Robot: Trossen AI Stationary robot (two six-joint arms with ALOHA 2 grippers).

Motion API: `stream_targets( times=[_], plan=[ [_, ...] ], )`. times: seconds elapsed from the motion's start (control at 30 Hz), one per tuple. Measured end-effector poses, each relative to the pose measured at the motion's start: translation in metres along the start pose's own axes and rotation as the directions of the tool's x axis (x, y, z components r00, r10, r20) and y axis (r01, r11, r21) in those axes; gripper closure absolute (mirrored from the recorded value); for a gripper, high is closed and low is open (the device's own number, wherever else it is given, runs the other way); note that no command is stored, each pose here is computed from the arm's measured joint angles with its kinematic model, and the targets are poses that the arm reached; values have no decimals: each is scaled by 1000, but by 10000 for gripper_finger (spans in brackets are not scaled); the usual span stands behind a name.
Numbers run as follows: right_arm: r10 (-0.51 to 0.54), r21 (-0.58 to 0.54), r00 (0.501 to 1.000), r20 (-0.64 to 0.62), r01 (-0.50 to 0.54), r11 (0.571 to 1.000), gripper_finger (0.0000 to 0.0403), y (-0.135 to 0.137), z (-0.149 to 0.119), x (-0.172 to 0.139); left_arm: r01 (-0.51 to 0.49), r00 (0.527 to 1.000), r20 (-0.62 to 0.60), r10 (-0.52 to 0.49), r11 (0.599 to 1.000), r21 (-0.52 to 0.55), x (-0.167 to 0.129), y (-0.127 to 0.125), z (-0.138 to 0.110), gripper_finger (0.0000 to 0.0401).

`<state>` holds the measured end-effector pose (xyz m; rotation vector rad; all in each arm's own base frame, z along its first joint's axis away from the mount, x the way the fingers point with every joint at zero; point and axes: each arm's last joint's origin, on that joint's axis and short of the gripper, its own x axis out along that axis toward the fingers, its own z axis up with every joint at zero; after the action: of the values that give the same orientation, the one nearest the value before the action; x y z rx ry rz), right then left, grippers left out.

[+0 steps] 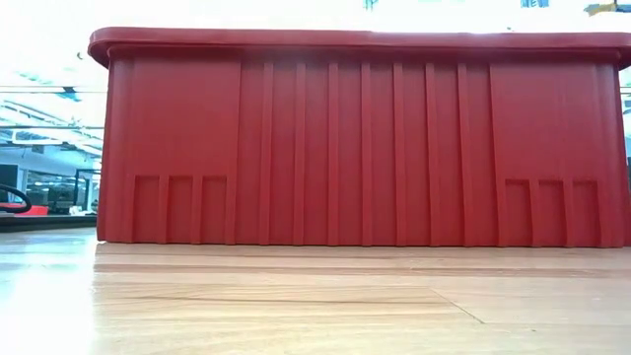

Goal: Pick and place slides into bin
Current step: Return to Home Position

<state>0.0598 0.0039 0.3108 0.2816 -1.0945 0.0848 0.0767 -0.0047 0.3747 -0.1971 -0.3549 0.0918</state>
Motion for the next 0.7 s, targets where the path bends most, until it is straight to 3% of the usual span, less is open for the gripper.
stream_targets(
  times=[0.23,0.7],
  plan=[
    [14,-15,997,70,-13,1000,234,-1,12,-23,-6,1000,22,6,1000,-1,-38,12,-6,173],
    [0,-32,1000,-3,0,999,234,-3,12,-35,-31,998,60,30,1000,2,-78,24,-6,173]
  ],
)
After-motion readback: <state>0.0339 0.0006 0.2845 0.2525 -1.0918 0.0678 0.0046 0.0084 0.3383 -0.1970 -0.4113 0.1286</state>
